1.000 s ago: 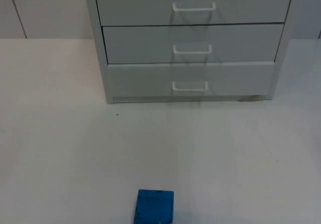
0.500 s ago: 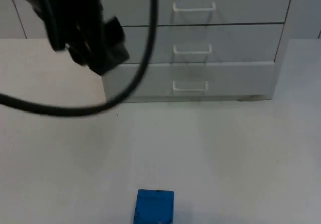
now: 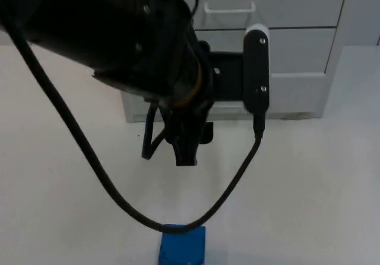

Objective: Open the drawer with the left hand, place the block into the drawer with the right hand, then close the drawer with the left hand.

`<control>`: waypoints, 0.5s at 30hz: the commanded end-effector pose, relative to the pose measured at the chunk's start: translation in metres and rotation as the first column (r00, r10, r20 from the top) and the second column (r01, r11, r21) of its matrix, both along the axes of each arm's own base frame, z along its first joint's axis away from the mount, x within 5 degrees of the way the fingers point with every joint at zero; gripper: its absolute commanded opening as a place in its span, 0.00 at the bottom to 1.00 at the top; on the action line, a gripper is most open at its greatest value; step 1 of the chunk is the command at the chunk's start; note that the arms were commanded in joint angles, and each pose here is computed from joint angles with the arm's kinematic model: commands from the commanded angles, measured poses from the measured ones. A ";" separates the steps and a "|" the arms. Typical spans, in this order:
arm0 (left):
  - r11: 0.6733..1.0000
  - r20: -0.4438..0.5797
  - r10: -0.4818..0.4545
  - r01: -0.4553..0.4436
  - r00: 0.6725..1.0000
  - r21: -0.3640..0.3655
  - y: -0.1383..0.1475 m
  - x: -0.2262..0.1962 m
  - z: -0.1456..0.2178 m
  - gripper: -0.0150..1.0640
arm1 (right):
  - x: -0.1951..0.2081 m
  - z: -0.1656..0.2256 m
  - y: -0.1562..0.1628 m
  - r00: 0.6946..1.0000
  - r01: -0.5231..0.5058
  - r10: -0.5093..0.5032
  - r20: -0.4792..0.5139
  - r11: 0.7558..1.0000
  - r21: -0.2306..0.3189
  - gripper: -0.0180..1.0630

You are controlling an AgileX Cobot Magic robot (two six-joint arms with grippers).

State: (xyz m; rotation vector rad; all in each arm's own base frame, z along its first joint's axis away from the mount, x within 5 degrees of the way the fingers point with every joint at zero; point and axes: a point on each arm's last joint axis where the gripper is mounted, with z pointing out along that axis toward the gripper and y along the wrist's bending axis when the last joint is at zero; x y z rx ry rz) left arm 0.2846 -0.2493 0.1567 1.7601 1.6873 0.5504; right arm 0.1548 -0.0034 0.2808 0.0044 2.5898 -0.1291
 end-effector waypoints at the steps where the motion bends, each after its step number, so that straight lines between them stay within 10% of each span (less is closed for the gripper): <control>1: 0.999 0.028 -0.054 0.054 0.998 -0.002 -0.008 0.004 -0.009 0.64 | 0.000 0.000 -0.002 1.000 0.007 -0.007 0.003 1.000 -0.010 0.97; 15: 0.999 0.058 -0.043 0.042 0.997 0.017 -0.036 0.036 -0.044 0.63 | 0.002 0.001 -0.002 1.000 0.001 0.000 0.031 1.000 -0.020 0.97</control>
